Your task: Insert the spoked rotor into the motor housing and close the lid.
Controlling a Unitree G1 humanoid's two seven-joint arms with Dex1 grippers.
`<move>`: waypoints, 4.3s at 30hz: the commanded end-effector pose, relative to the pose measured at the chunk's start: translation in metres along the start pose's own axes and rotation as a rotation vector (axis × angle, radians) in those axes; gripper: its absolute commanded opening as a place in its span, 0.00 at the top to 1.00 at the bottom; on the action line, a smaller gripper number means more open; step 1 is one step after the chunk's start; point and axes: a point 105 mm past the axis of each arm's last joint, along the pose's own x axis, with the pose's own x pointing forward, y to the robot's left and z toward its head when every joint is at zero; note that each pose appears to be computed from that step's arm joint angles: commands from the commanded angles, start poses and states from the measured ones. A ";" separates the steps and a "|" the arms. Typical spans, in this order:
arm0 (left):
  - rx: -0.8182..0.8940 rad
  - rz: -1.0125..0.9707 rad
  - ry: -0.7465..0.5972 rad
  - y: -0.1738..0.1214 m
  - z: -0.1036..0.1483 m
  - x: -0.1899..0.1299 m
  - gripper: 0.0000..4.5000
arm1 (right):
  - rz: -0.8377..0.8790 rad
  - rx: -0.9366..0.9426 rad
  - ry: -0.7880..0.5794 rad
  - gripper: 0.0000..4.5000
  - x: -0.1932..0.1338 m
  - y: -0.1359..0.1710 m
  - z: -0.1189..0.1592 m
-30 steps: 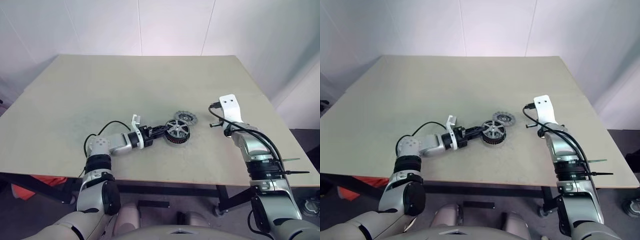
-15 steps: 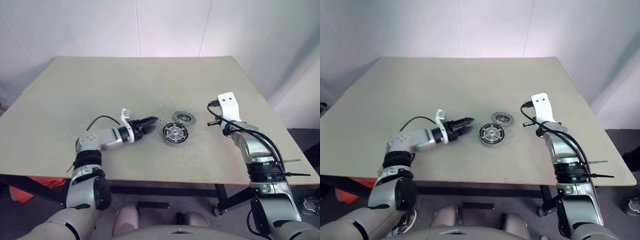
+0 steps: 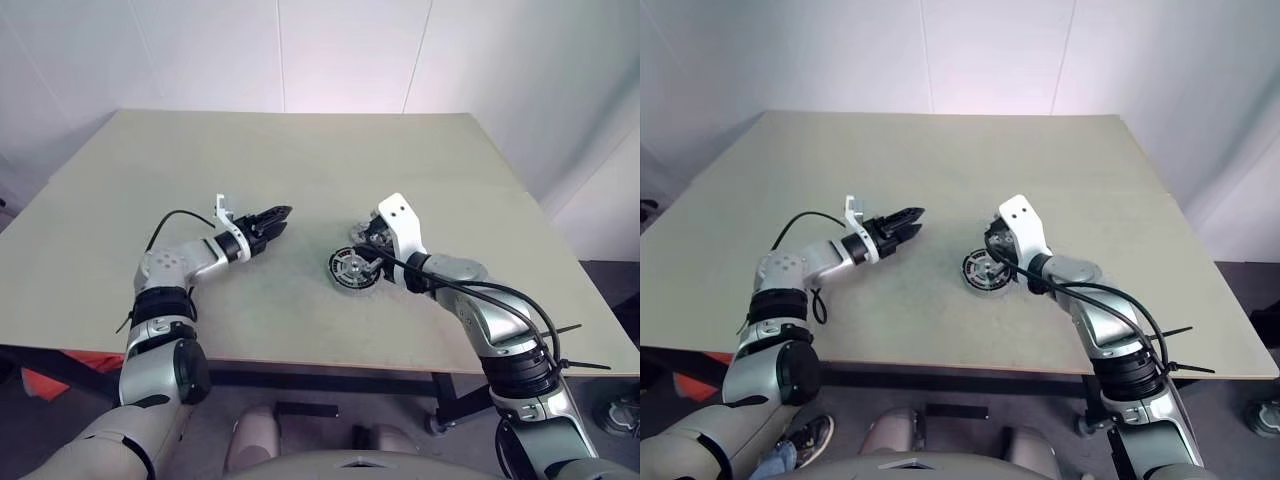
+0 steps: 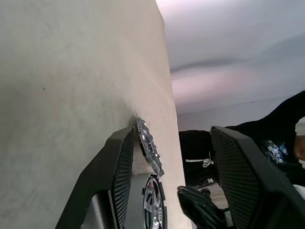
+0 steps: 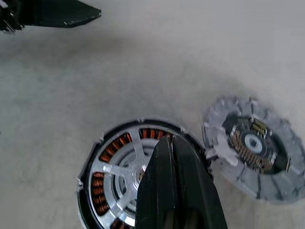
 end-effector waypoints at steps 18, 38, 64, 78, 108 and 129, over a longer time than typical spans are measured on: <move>0.033 0.042 -0.110 0.016 0.013 -0.002 0.39 | 0.412 -1.178 0.108 0.86 -0.067 -0.034 0.049; 0.016 0.066 -0.217 0.029 0.009 -0.021 0.39 | 0.679 -1.692 0.165 0.56 -0.002 -0.035 0.035; 0.042 0.118 -0.204 0.036 0.001 -0.025 0.39 | 0.666 -1.668 0.107 0.91 0.020 -0.021 0.035; 0.070 0.139 -0.199 0.038 0.004 -0.023 0.39 | 0.595 -1.653 -0.071 0.99 0.027 0.018 0.070; 0.131 0.106 -0.146 0.032 -0.002 -0.016 0.39 | 0.144 0.203 0.049 0.52 -0.019 -0.062 0.047; 0.229 0.132 -0.025 0.024 0.002 -0.006 0.39 | 0.044 1.163 0.042 0.52 -0.007 -0.022 -0.035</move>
